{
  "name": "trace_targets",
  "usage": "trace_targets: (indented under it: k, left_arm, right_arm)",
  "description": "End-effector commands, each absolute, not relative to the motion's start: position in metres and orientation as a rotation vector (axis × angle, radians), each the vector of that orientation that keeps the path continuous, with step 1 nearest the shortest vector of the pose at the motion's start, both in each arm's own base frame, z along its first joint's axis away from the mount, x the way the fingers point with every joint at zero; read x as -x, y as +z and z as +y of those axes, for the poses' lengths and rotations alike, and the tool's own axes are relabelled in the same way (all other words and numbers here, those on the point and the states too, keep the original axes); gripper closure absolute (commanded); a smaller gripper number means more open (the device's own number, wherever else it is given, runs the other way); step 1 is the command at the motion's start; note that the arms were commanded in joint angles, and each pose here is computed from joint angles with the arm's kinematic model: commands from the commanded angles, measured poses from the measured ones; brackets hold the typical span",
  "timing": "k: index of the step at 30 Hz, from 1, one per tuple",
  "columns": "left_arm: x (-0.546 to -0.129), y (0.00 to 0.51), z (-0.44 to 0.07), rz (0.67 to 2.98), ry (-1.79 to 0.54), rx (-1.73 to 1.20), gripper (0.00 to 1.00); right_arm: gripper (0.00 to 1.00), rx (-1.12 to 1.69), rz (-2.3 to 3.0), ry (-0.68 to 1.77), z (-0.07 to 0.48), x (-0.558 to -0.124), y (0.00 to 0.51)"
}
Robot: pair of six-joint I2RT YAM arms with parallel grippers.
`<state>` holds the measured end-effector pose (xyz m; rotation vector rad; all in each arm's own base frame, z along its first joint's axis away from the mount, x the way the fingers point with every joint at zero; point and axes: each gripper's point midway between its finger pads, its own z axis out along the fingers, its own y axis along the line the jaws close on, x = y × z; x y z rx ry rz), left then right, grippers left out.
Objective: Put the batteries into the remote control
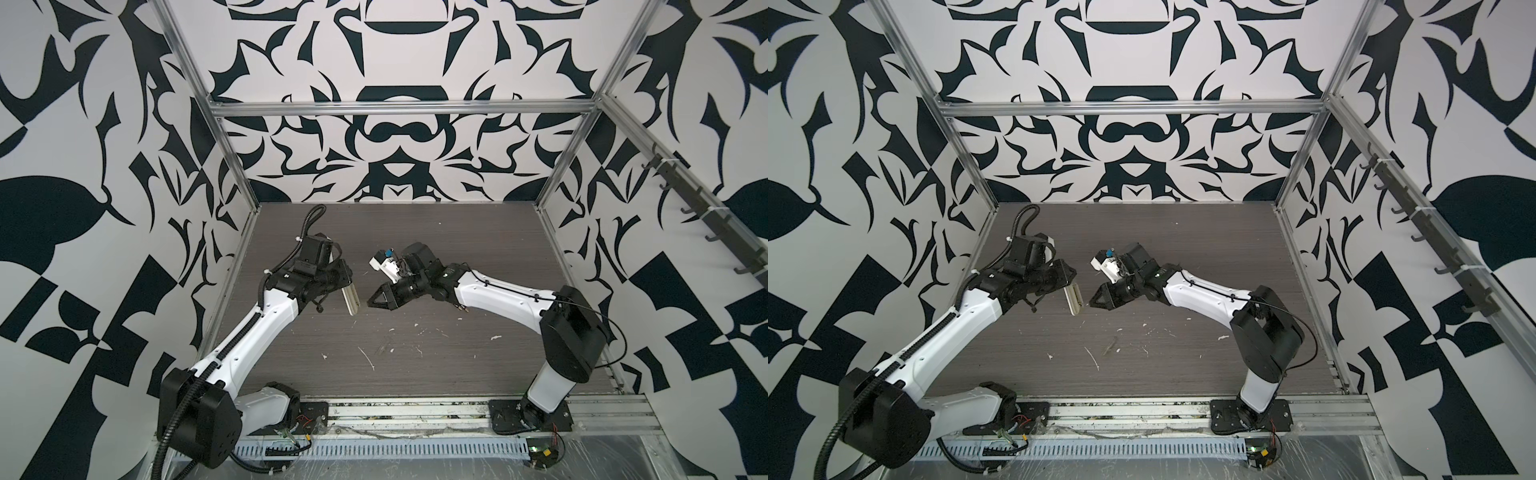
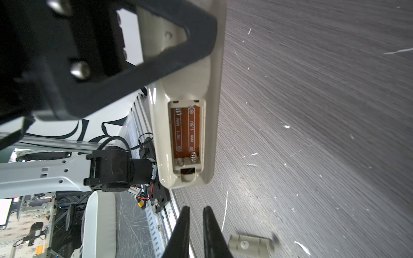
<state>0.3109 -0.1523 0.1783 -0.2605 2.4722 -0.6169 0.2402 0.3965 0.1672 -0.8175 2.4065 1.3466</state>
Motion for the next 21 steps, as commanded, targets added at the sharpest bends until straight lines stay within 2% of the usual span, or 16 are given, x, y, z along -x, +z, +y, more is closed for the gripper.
trace_targets:
  k: [1,21]
  left_arm:
    - [-0.309,0.174,-0.145,2.470,-0.591,0.267,1.00]
    - [-0.310,0.173,-0.154,2.467,-0.670,0.228,1.00]
  right_arm:
    - [0.84,0.840,2.369,1.290,0.386,-0.243,0.179]
    - [0.78,0.791,2.449,0.963,0.320,-0.272,0.163]
